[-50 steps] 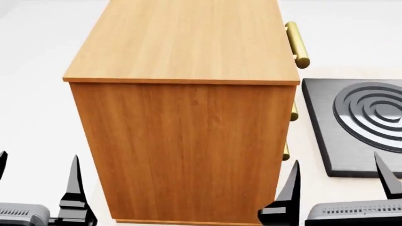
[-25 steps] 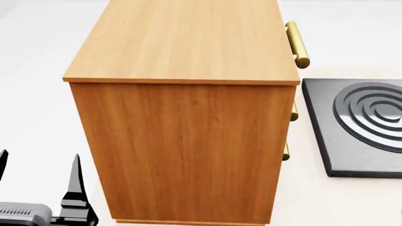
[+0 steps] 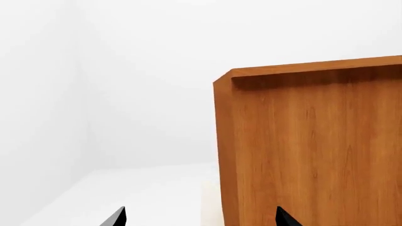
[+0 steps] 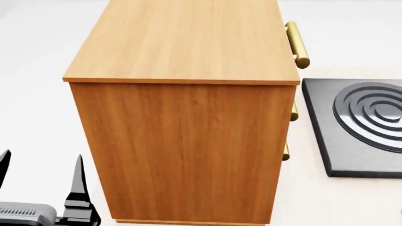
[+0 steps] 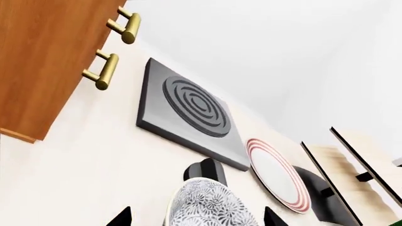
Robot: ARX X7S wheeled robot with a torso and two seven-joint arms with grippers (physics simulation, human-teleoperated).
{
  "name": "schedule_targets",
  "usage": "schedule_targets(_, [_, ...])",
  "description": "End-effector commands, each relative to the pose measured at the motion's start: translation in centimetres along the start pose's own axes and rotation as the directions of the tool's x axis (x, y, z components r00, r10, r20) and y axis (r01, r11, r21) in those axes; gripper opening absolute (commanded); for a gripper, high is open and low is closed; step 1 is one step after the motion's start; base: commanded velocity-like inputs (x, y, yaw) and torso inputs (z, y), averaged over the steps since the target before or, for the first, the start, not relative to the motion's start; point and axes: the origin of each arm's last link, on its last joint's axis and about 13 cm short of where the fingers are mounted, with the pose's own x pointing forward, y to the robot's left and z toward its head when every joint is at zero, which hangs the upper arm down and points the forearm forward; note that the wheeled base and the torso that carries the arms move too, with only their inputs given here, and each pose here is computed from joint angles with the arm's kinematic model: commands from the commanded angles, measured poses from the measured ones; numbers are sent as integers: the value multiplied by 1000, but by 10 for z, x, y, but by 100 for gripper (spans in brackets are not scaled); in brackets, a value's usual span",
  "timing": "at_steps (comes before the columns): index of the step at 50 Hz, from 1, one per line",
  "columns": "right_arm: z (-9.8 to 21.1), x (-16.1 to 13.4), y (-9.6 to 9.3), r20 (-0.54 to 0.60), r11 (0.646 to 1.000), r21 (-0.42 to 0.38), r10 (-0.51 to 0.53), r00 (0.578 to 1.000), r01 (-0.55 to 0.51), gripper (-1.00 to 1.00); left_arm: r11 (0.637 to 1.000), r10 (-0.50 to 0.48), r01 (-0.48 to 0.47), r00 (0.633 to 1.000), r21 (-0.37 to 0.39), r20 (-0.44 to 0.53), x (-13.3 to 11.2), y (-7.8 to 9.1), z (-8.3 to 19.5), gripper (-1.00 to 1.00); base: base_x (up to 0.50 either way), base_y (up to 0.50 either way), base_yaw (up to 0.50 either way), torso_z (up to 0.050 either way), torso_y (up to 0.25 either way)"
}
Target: Put the bowl on the top of the cabinet.
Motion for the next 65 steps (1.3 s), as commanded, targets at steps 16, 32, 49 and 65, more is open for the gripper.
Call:
schedule_targets(16, [-25,-1,3,-84,1000,2,17,996,-17,100,1000,-2,2,1000,5,-1,-1,-1,-1,100,0,0,0,0,0])
schedule_targets(32, [-37,3,9,-107,999,0,34,994,-34,100,1000,-3,3,1000,9,2,-2,-2,0,100,0,0,0,0,0])
schedule_targets(49, [-42,10,7,-122,999,-8,41,992,-42,100,1000,-1,1,1000,10,2,-2,-2,0,100,0,0,0,0,0])
schedule_targets(65, [-41,17,6,-125,999,-16,38,991,-40,100,1000,-1,1,1000,10,2,-2,-2,-1,100,0,0,0,0,0])
